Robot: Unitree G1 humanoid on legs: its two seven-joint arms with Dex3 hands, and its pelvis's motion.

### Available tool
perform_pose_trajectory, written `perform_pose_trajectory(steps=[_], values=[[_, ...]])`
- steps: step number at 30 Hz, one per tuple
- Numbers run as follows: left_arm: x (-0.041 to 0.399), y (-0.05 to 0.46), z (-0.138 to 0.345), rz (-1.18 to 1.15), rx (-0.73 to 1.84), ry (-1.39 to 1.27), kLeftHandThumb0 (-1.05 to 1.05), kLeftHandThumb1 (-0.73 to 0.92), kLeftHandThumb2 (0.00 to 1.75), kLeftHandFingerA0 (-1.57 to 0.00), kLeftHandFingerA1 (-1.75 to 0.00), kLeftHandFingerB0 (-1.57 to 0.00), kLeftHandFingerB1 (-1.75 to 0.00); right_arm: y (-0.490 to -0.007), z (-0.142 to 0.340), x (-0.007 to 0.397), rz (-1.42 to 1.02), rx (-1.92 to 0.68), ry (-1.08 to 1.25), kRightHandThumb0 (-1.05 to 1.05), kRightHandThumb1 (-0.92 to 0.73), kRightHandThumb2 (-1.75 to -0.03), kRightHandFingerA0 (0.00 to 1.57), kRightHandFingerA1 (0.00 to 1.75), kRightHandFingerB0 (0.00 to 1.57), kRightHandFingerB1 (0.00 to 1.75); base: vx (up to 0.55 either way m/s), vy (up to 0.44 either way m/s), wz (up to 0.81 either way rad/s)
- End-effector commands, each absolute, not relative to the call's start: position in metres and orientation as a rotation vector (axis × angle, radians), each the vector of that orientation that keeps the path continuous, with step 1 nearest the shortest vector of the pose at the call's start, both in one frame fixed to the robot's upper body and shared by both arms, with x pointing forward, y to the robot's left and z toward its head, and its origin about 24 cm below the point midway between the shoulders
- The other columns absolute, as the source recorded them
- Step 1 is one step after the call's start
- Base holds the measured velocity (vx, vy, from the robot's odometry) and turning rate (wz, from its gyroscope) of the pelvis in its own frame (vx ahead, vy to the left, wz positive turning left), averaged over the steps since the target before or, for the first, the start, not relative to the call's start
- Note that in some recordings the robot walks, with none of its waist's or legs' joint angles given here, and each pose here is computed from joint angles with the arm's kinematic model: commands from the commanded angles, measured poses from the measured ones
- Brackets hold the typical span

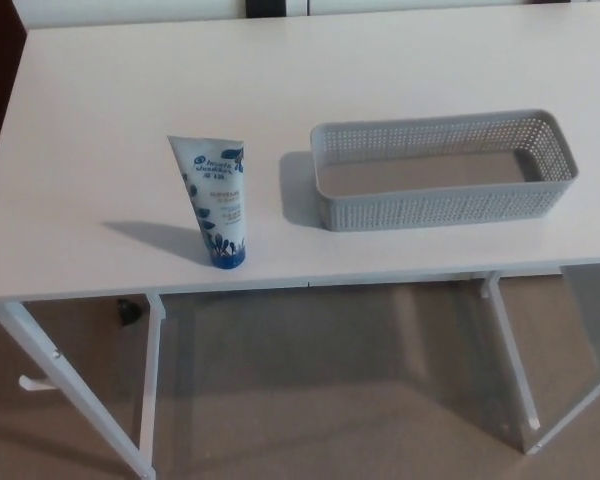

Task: The robot walks towards a table in front, picks a shampoo with left hand and puts it in a small grey container

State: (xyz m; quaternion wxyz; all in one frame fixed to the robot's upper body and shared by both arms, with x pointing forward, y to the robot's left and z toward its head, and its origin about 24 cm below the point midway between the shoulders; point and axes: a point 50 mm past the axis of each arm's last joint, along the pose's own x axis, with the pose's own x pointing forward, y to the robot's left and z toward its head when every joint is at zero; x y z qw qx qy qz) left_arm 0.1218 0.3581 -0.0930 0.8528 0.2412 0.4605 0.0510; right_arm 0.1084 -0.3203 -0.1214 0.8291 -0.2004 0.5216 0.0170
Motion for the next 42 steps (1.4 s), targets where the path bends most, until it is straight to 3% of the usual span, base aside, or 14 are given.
perform_pose_trajectory(steps=[1,2,11,18,19,20,21,25,26,31,32,33,41,42], values=[[0.119,0.362,-0.092,0.111,0.520,0.994,-0.34,0.64,0.59,-0.54,-0.44,-0.42,-0.34,-0.325,-0.119,0.107,0.028,-0.424,1.113,-0.41,-0.77,-0.63,0.51,0.44,0.38,0.36,0.00,0.000,0.00],[0.120,0.362,-0.091,0.102,0.526,0.992,-0.42,0.54,0.78,-0.47,-0.53,-0.33,-0.44,-0.325,-0.119,0.107,0.033,-0.429,1.112,-0.42,-0.78,-0.63,0.52,0.44,0.38,0.36,0.00,0.000,0.00],[0.125,0.360,-0.089,0.097,0.501,0.937,-0.36,0.63,0.59,-0.45,-0.43,-0.29,-0.31,-0.326,-0.119,0.108,0.041,-0.451,1.120,-0.42,-0.78,-0.63,0.51,0.43,0.39,0.36,0.00,0.000,0.00],[0.119,0.374,-0.068,0.187,0.325,0.753,-0.37,0.49,0.61,-0.18,-0.31,-0.16,-0.31,-0.328,-0.118,0.108,0.035,-0.444,1.127,-0.41,-0.77,-0.63,0.50,0.43,0.38,0.36,0.00,0.000,0.00],[0.118,0.384,-0.055,0.226,0.333,0.706,-0.27,0.36,0.88,0.00,-0.48,0.00,-0.48,-0.331,-0.117,0.107,0.031,-0.451,1.130,-0.42,-0.77,-0.63,0.50,0.44,0.38,0.36,0.00,0.000,0.00],[0.116,0.399,-0.034,0.279,0.352,0.635,-0.27,0.36,0.88,0.00,-0.48,0.00,-0.48,-0.334,-0.115,0.107,0.026,-0.463,1.136,-0.42,-0.77,-0.63,0.50,0.44,0.38,0.36,0.00,0.000,0.00],[0.115,0.403,-0.029,0.289,0.343,0.619,-0.41,0.47,0.56,-0.11,-0.27,-0.10,-0.24,-0.335,-0.115,0.107,0.030,-0.470,1.136,-0.42,-0.78,-0.64,0.49,0.43,0.38,0.36,0.00,0.000,0.00],[0.112,0.428,0.003,0.354,0.311,0.522,-0.47,0.31,0.66,-0.05,-0.36,-0.03,-0.30,-0.336,-0.114,0.107,0.036,-0.485,1.138,-0.43,-0.77,-0.63,0.50,0.43,0.39,0.36,0.00,0.000,0.00],[0.115,0.439,0.022,0.374,0.287,0.468,-0.28,0.22,0.81,0.00,-0.47,0.00,-0.48,-0.337,-0.114,0.105,0.037,-0.483,1.144,-0.42,-0.78,-0.64,0.50,0.43,0.38,0.36,0.00,0.000,0.00],[0.119,0.451,0.054,0.387,0.246,0.380,-0.28,0.22,0.81,0.00,-0.47,0.00,-0.48,-0.337,-0.115,0.102,0.039,-0.479,1.154,-0.42,-0.78,-0.64,0.50,0.43,0.38,0.36,0.00,0.000,0.00],[0.135,0.458,0.094,0.387,0.248,0.237,-0.53,0.39,0.53,-0.19,-0.28,-0.17,-0.30,-0.336,-0.115,0.101,0.052,-0.494,1.154,-0.41,-0.79,-0.64,0.49,0.42,0.38,0.36,0.00,0.000,0.00],[0.150,0.455,0.131,0.369,0.222,0.072,-0.22,0.24,0.82,-0.09,-0.51,-0.10,-0.51,-0.335,-0.116,0.101,0.055,-0.497,1.152,-0.42,-0.79,-0.64,0.49,0.43,0.37,0.36,0.00,0.000,0.00],[0.178,0.426,0.178,0.191,0.259,-0.116,-0.26,0.30,0.85,0.00,-0.48,0.00,-0.48,-0.336,-0.116,0.102,0.066,-0.526,1.156,-0.41,-0.79,-0.64,0.52,0.43,0.38,0.36,0.00,0.000,0.00],[0.186,0.416,0.186,0.144,0.262,-0.146,-0.46,0.33,0.71,-0.02,-0.29,-0.02,-0.28,-0.336,-0.116,0.103,0.064,-0.527,1.154,-0.42,-0.78,-0.63,0.53,0.43,0.38,0.36,0.00,0.000,0.00]])
